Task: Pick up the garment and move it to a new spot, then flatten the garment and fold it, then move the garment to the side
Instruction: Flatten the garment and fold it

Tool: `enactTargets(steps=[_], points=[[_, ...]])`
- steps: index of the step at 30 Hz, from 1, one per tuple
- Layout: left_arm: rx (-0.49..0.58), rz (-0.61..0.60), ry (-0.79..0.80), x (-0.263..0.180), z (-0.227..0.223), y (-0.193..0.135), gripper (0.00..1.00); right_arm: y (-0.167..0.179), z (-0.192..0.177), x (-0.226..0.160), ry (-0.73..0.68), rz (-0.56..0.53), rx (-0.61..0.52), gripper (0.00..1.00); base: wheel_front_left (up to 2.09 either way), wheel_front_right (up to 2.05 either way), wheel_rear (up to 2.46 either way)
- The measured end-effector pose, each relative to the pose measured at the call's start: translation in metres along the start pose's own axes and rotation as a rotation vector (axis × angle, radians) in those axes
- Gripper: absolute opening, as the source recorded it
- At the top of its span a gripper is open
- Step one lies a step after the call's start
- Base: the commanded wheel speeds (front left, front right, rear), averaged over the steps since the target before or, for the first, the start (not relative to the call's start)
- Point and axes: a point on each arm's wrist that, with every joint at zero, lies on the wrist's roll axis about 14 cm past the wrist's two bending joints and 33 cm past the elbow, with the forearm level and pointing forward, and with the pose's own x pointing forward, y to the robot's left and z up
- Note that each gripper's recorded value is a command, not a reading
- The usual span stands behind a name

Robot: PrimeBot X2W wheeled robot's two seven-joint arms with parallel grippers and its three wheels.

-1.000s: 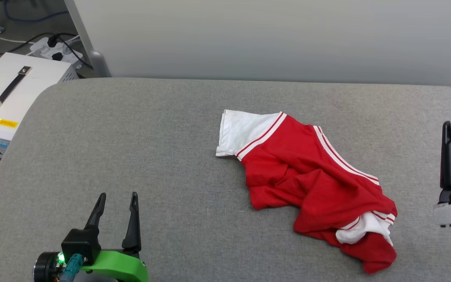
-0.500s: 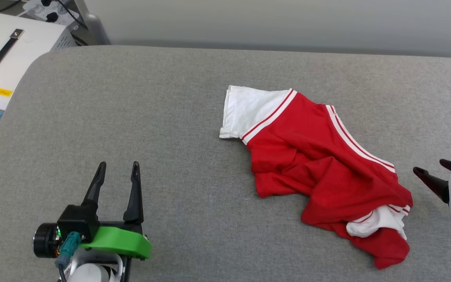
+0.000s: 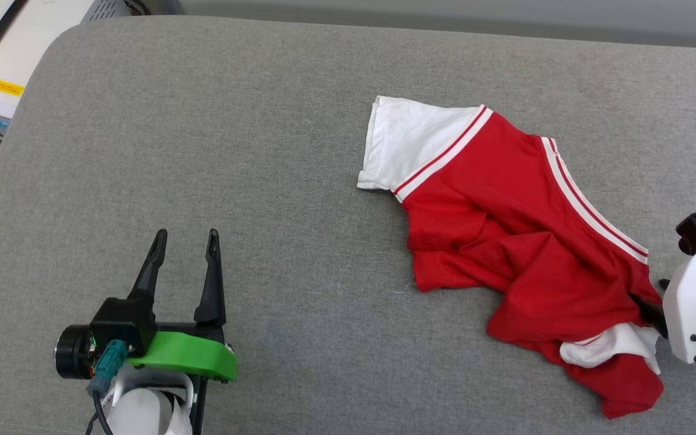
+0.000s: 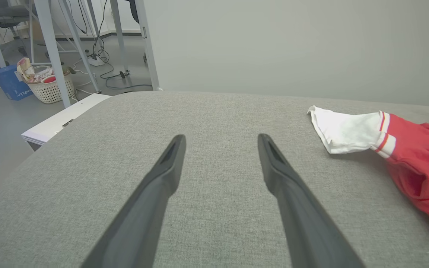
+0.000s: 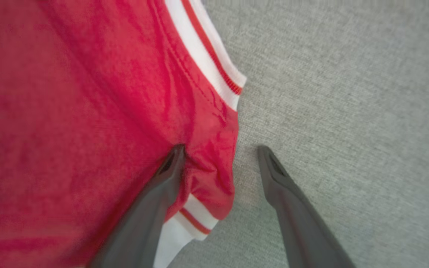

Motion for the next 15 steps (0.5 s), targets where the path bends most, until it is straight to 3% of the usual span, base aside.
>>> enactTargets(steps=[1, 2, 8, 15], points=[[-0.001, 0.003, 0.0, 0.0, 0.0, 0.001, 1.0, 0.001, 0.002, 0.0, -0.021, 0.001, -0.006, 0.3, 0.0, 0.0, 0.0], [-0.003, 0.005, -0.001, -0.001, 0.0, 0.001, 1.0, 0.002, 0.004, 0.0, -0.046, 0.004, -0.005, 0.0, 0.0, 0.0, 0.0], [-0.01, -0.002, -0.029, -0.003, 0.01, -0.002, 1.0, 0.004, 0.038, -0.023, -0.263, 0.009, 0.013, 0.0, 0.0, 0.0, 0.0], [-0.016, -0.019, -0.055, -0.007, 0.019, -0.009, 1.0, -0.039, 0.082, -0.092, -0.484, -0.112, -0.032, 0.0, 0.0, 0.0, 0.0]])
